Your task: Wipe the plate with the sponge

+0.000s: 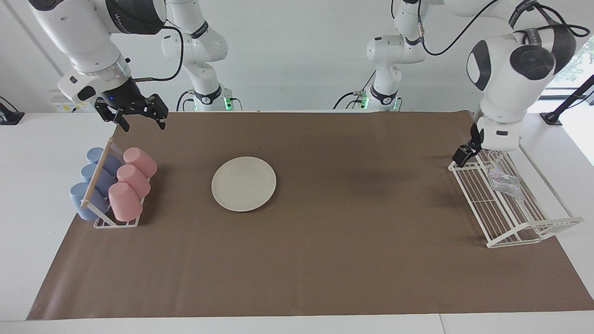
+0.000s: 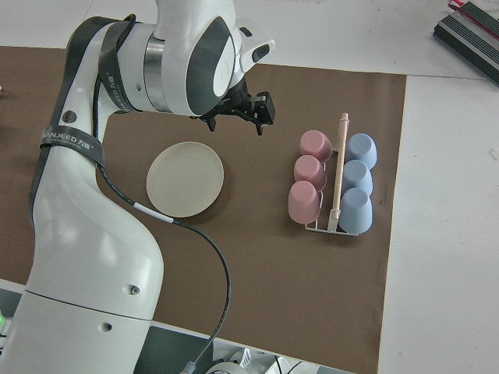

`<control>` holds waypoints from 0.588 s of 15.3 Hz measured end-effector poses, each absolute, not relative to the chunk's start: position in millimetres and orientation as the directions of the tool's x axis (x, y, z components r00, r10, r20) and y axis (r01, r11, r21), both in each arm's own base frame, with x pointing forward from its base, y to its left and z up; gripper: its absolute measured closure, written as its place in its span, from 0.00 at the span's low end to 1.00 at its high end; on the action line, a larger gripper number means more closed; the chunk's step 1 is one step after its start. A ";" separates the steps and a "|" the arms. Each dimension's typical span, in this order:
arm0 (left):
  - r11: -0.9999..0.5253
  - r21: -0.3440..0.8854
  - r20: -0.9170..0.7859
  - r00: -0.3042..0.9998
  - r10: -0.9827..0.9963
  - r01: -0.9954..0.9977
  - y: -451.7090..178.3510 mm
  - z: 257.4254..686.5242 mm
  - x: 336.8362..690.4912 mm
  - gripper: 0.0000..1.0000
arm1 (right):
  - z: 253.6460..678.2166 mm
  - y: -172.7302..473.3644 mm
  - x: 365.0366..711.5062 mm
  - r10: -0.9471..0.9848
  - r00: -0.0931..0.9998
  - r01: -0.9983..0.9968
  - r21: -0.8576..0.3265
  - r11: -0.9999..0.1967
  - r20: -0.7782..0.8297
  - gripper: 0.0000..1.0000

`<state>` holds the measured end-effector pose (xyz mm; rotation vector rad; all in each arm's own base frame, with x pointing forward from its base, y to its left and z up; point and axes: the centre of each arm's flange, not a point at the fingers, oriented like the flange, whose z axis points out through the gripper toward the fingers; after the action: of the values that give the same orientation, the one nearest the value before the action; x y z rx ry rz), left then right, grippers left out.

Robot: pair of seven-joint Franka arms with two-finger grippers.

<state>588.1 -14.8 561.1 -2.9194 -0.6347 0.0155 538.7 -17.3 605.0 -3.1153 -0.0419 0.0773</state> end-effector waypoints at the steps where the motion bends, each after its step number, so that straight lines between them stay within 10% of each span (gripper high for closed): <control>1: -0.907 -0.111 0.028 0.914 0.405 0.406 -5.5 578.5 580.6 0.00 | 605.0 -17.3 538.7 0.027 0.998 0.026 -0.026 -0.999 -0.049 0.00; 9: -0.964 -0.027 -0.085 0.960 0.268 0.266 -24.7 635.4 521.2 0.00 | 605.0 -18.7 538.6 0.024 0.998 0.023 -0.026 -0.999 -0.049 0.00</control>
<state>521.2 -24.7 635.4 -3.0950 -0.4215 0.1370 538.6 -18.7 605.0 -3.1153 -0.0366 0.0773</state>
